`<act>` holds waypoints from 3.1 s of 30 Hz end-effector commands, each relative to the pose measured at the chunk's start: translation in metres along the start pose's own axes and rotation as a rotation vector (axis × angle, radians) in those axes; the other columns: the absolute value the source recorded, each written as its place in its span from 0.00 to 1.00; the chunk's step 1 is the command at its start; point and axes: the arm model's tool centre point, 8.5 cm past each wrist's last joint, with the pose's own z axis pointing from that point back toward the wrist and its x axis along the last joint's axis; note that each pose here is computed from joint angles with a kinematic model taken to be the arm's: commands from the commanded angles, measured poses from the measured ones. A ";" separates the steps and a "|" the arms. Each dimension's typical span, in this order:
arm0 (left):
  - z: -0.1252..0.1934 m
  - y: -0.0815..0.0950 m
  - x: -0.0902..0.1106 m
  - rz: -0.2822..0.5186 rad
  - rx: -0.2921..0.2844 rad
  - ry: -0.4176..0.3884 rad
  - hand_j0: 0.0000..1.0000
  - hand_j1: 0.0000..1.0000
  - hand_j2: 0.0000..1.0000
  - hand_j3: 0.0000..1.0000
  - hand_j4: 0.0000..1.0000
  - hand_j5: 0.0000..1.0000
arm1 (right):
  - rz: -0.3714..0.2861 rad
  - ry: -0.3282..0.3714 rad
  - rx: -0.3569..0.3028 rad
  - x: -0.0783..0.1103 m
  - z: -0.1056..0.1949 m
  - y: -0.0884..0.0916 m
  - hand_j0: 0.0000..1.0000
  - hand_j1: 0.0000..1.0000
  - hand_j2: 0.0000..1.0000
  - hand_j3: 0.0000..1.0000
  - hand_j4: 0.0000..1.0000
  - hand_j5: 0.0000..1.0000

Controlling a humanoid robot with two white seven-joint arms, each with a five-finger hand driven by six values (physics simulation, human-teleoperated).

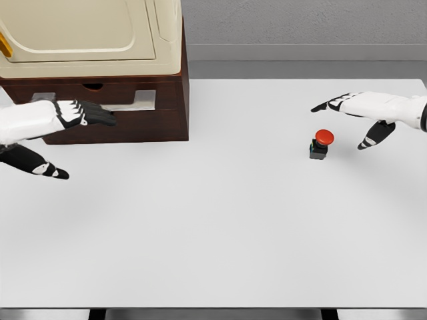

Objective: Open the cabinet drawer with left arm, and place a switch into the drawer with right arm

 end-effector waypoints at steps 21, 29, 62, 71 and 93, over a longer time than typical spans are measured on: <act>-0.023 0.020 0.013 0.224 0.000 -0.136 1.00 1.00 1.00 1.00 1.00 1.00 | -0.020 -0.021 0.009 0.004 -0.013 0.006 1.00 1.00 1.00 1.00 1.00 1.00; -0.023 0.019 0.013 0.243 0.010 -0.143 1.00 1.00 1.00 1.00 1.00 1.00 | -0.038 -0.039 0.029 0.008 -0.029 0.015 1.00 1.00 1.00 1.00 1.00 1.00; -0.029 0.069 0.021 0.198 -0.030 -0.063 1.00 1.00 1.00 1.00 1.00 1.00 | -0.097 -0.031 0.067 0.001 -0.056 0.031 0.90 0.90 0.90 0.90 0.90 0.90; -0.027 0.071 0.015 0.322 -0.007 -0.013 1.00 1.00 1.00 1.00 1.00 1.00 | -0.093 -0.031 0.069 0.002 -0.056 0.030 0.75 0.75 0.75 0.75 0.75 0.75; -0.037 0.055 -0.020 0.518 -0.036 0.186 1.00 1.00 1.00 1.00 1.00 1.00 | -0.100 -0.020 0.084 -0.002 -0.057 0.035 0.67 0.67 0.67 0.67 0.67 0.67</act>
